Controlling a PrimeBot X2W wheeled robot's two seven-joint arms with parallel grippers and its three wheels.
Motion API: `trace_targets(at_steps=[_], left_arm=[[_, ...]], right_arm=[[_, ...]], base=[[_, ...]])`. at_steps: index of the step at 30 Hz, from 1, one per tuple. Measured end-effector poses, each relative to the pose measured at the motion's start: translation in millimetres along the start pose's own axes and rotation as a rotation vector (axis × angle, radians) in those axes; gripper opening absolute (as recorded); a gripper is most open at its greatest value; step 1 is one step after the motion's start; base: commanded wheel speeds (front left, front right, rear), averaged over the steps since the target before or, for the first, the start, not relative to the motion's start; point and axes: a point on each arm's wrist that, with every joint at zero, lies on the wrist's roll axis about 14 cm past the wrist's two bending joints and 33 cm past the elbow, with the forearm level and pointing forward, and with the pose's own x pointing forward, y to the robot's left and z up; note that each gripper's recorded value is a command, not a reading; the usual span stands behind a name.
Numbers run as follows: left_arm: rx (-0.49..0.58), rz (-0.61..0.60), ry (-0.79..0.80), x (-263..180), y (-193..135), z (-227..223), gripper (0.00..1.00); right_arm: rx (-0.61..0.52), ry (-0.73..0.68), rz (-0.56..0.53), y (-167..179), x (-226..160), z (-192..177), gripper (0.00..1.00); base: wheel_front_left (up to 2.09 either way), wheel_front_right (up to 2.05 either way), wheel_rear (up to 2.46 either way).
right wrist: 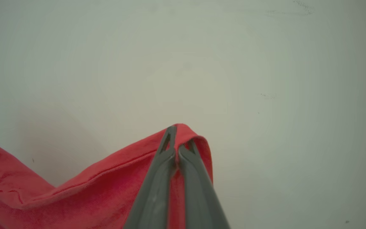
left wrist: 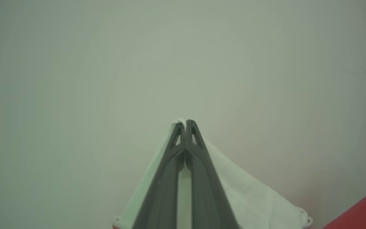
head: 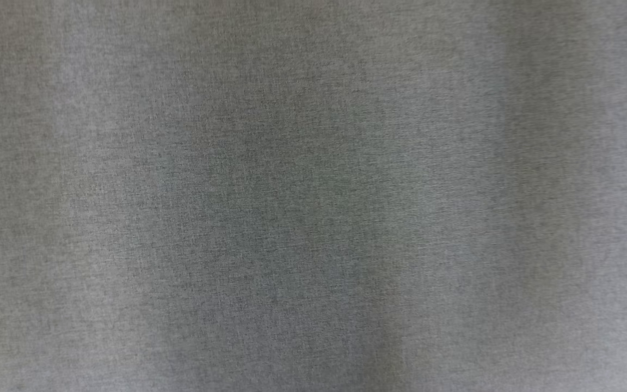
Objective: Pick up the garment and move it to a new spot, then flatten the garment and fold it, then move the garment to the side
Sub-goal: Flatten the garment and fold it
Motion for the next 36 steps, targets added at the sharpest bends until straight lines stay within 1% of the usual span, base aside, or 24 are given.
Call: trace_targets(at_steps=[3,5,9,12,14,16,20,24,27,28,30,36], left_arm=[[-0.009,-0.012,-0.017,-1,-3,-6,0.00],[0.006,-0.021,0.014,-7,-3,-23,0.00],[-0.053,0.008,-0.007,-13,5,-20,0.00],[-0.083,-0.003,-0.019,-20,0,-20,0.00],[-0.104,-0.013,-0.010,-29,-4,-28,0.00],[-0.126,-0.009,0.009,-40,-2,-37,0.00],[-0.155,-0.003,0.053,-70,4,-54,0.00],[-0.241,0.012,0.090,-102,1,-69,0.00],[-0.240,0.012,0.118,-129,0,-73,0.00],[-0.240,0.012,0.118,-129,0,-73,0.00],[-0.234,0.023,0.131,-148,-2,-74,0.00],[-0.314,0.090,0.187,-221,-19,-82,0.00]], right_arm=[[0.007,0.014,0.009,4,1,-12,0.00],[0.006,0.030,0.016,7,1,-21,0.00],[0.017,0.025,0.010,5,0,-18,0.00],[0.011,0.028,0.046,18,-3,-18,0.00],[0.005,0.037,0.079,28,-9,-22,0.00],[0.024,0.050,0.098,35,-17,-27,0.00],[0.067,0.088,0.135,49,-41,-39,0.00],[0.120,0.124,0.139,52,-70,-48,0.00],[0.165,0.163,0.138,55,-99,-60,0.00],[0.165,0.163,0.138,55,-99,-60,0.00],[0.194,0.195,0.143,61,-121,-69,0.00],[0.286,0.244,0.127,71,-183,-77,0.00]], base=[[0.00,0.00,0.00],[0.00,0.00,0.00],[0.00,0.00,0.00],[0.00,0.00,0.00],[0.00,0.00,0.00],[0.00,0.00,0.00],[0.00,0.00,0.00],[0.00,0.00,0.00],[0.00,0.00,0.00],[0.00,0.00,0.00],[0.00,0.00,0.00],[0.00,0.00,0.00]])
